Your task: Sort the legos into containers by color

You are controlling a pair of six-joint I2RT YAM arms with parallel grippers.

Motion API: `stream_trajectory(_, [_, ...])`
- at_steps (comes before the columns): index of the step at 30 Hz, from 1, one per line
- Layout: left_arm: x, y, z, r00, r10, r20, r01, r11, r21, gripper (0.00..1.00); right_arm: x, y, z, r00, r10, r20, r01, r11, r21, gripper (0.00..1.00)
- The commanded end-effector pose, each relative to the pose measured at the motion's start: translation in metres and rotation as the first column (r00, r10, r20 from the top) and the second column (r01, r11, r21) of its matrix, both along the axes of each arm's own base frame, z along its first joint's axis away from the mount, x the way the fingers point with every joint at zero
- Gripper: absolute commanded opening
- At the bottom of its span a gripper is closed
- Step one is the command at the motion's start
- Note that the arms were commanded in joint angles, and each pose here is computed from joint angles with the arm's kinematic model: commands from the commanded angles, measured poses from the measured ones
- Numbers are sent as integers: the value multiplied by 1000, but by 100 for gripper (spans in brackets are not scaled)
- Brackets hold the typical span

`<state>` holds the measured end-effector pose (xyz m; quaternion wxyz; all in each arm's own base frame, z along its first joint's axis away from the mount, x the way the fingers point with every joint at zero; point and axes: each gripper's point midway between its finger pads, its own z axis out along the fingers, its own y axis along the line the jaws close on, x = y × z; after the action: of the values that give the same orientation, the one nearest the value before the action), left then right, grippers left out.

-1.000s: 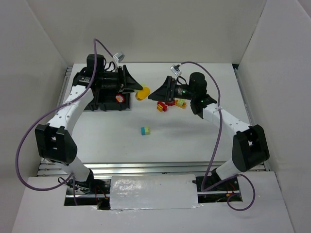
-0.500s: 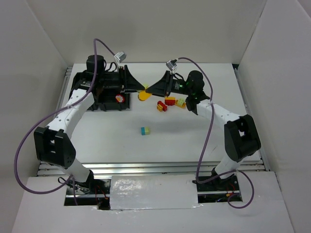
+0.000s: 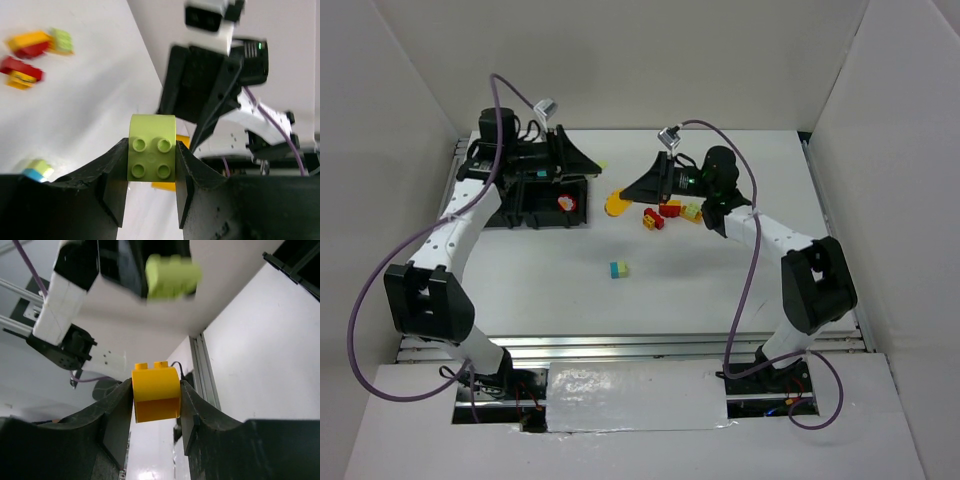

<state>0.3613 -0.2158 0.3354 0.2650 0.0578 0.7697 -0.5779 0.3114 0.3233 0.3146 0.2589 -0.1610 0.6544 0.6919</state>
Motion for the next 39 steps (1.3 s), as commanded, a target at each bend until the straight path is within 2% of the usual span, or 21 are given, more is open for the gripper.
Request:
stream_trajectory(1, [24,32,9,993,108,39,-108,994,-5,0,-21,-5,1,995,54,86,-51,998,-34,0])
stream_trajectory(4, [32,46,3,987,157,44,-159,987,32,0,-21,-8,-4,996,39,75,-35,998,-50,0])
stream_trajectory(5, [43,55,-5,974,217,71,-223,971,85,0,-18,-9,-13,998,27,54,-22,996,-81,0])
stream_trajectory(7, [55,77,-28,939,344,17,-340,917,208,0,-7,-11,-19,998,-50,43,55,990,-130,0])
stream_trajectory(8, [71,100,-46,887,461,42,-449,835,318,0,-4,-14,-29,997,-76,31,80,979,-189,0])
stream_trajectory(10, [86,149,-75,782,624,-13,-547,695,467,0,5,-18,-30,983,-172,57,181,952,-249,0])
stream_trajectory(11, [99,184,-78,680,733,20,-630,570,528,0,6,-23,-37,979,-194,61,203,930,-305,0])
stream_trajectory(13, [111,213,-111,583,812,-18,-630,465,622,0,13,-32,-35,959,-263,109,284,891,-354,0])
stream_trajectory(14, [128,233,-120,533,846,15,-647,395,652,0,10,-35,-40,959,-267,91,281,879,-385,0])
stream_trajectory(15, [134,242,-125,510,860,25,-646,363,671,0,10,-39,-39,953,-285,106,303,865,-400,0])
stream_trajectory(16, [148,248,-108,493,868,60,-681,342,647,0,8,-42,-41,953,-279,115,301,854,-424,0])
stream_trajectory(17, [159,263,-128,454,888,74,-666,283,690,0,6,-44,-39,953,-279,122,303,850,-430,0])
stream_trajectory(19, [173,278,-123,413,905,100,-689,239,684,0,6,-48,-40,947,-296,129,321,831,-455,0])
stream_trajectory(20, [180,286,-143,396,914,92,-670,219,710,0,5,-49,-39,946,-296,133,324,830,-454,0])
stream_trajectory(22, [192,300,-147,367,925,98,-689,200,696,0,3,-51,-39,947,-294,132,321,827,-462,0])
stream_trajectory(26, [205,312,-178,349,934,82,-673,189,715,2,2,-52,-41,951,-280,133,309,821,-481,0])
stream_trajectory(27, [207,315,-180,341,936,91,-675,176,716,10,2,-52,-40,951,-276,140,309,820,-482,0])
stream_trajectory(30, [219,316,-188,345,934,90,-698,192,690,23,1,-55,-39,947,-278,159,320,810,-491,0])
stream_trajectory(35, [236,318,-182,349,933,90,-736,213,643,40,-2,-61,-39,941,-282,185,337,795,-505,0])
stream_trajectory(38, [239,322,-179,340,936,96,-751,209,627,64,-1,-65,-39,935,-290,205,355,783,-510,0])
stream_trajectory(39, [240,322,-177,339,935,99,-754,208,623,68,-2,-65,-39,934,-292,205,356,783,-511,0])
